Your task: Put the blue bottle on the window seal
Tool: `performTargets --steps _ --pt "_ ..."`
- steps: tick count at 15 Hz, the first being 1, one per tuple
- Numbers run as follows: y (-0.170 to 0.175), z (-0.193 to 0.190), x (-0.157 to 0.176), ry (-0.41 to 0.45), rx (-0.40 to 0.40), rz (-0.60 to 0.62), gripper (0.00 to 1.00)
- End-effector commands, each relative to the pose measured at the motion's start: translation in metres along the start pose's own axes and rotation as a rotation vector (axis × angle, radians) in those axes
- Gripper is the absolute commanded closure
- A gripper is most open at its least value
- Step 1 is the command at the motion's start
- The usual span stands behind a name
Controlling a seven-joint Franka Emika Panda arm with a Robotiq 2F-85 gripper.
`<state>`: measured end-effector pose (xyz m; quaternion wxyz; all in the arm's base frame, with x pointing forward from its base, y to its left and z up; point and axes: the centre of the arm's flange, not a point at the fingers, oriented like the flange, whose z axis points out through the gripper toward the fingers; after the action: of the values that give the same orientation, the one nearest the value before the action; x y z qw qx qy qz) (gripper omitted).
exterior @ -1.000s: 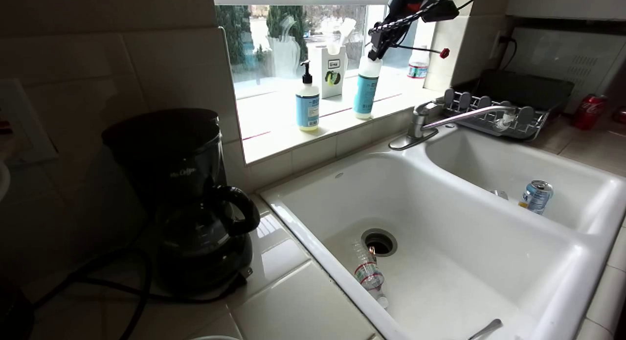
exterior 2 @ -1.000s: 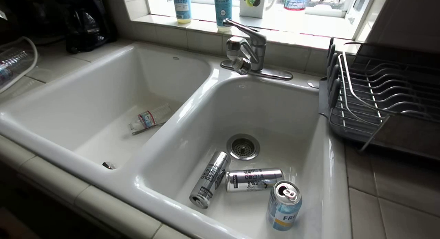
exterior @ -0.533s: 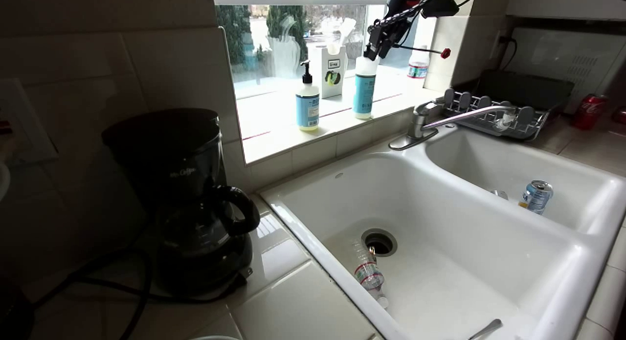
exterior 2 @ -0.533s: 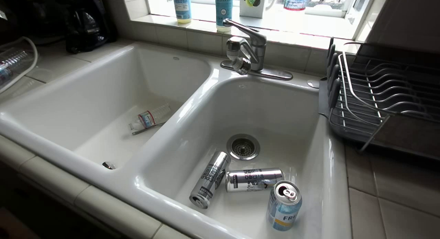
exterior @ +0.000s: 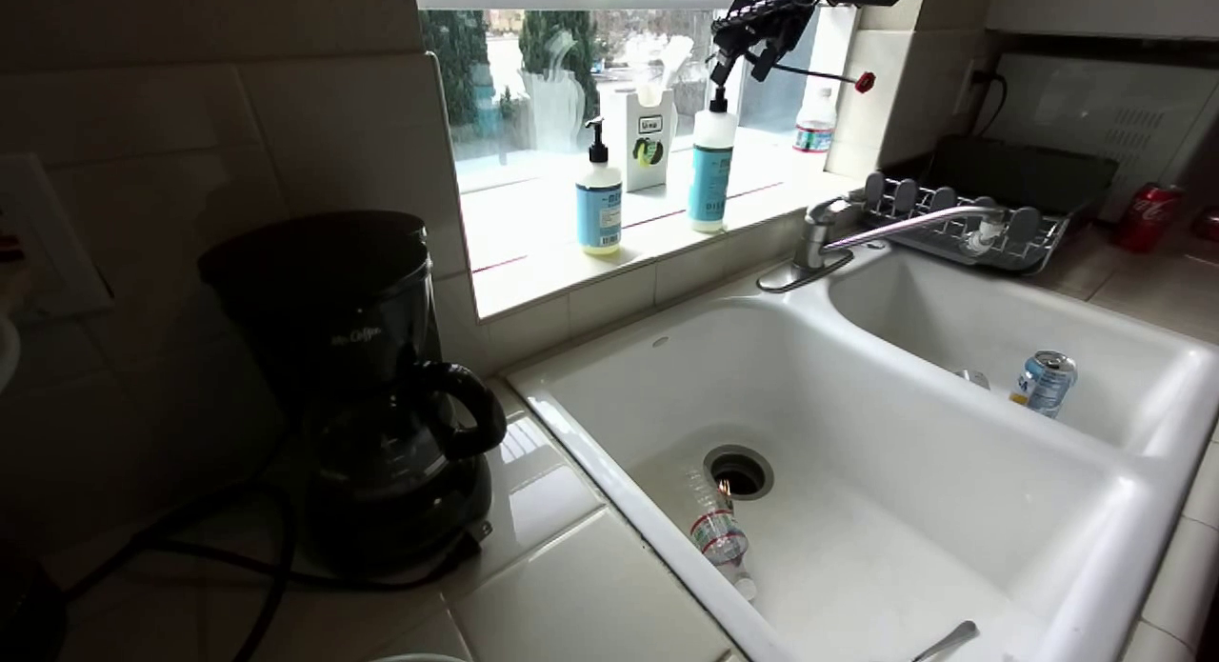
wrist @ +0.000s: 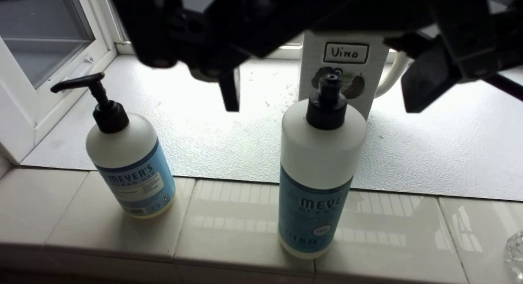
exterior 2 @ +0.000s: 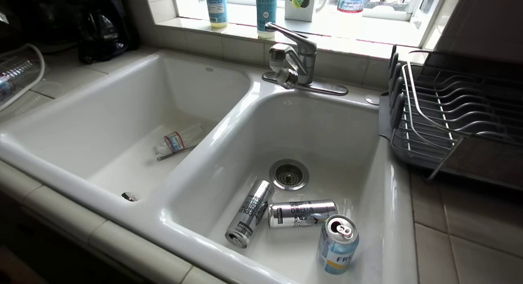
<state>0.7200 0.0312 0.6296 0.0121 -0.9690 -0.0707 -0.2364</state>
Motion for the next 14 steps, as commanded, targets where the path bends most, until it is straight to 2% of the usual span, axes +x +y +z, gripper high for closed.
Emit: performTargets --steps 1,3,9,13,14 --pt "-0.011 -0.032 -0.044 0.023 -0.015 0.052 0.0" --pt "-0.014 -0.049 -0.06 0.026 -0.017 0.069 0.0" --pt "-0.029 -0.102 -0.13 -0.159 0.089 0.052 0.0" --pt "-0.044 -0.128 -0.194 -0.313 0.161 0.026 0.0" --pt "-0.047 -0.134 -0.212 -0.315 0.169 0.006 0.0"
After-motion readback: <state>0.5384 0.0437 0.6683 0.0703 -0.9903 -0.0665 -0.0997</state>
